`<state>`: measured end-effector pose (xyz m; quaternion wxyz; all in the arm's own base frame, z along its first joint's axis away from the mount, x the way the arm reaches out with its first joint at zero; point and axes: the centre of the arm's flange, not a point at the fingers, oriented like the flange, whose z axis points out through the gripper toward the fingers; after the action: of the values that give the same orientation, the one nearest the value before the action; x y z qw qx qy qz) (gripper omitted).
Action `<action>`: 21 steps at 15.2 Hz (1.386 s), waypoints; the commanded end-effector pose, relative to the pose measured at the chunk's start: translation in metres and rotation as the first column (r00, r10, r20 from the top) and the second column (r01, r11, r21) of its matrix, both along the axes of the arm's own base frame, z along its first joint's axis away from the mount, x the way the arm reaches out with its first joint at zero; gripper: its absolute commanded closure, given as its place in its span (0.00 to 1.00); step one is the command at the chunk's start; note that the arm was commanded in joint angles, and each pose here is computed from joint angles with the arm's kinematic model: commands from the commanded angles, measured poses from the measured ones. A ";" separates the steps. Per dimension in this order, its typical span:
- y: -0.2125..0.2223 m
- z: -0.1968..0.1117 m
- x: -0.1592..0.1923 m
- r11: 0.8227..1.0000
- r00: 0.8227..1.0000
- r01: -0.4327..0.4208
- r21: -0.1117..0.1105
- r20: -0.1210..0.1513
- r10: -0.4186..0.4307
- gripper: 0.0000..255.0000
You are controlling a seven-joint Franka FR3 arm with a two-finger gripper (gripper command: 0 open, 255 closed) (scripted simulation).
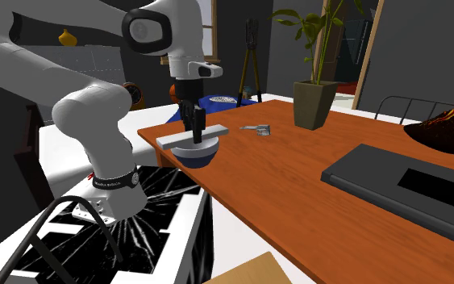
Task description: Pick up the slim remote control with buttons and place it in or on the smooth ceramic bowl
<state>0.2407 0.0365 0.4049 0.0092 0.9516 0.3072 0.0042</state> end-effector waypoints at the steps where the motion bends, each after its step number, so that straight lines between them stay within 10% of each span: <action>1: 0.000 -0.001 0.000 1.000 1.000 0.001 -0.001 -0.001 -0.001 1.00; 3: 0.000 -0.001 0.000 1.000 1.000 0.001 -0.001 -0.001 -0.001 1.00; 4: 0.000 -0.001 0.000 1.000 1.000 0.001 -0.001 -0.001 -0.001 0.00; 21: 0.001 0.049 -0.001 1.000 1.000 0.001 -0.001 -0.001 -0.001 0.00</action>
<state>0.2400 0.0372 0.4539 0.0094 0.9517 0.3069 0.0037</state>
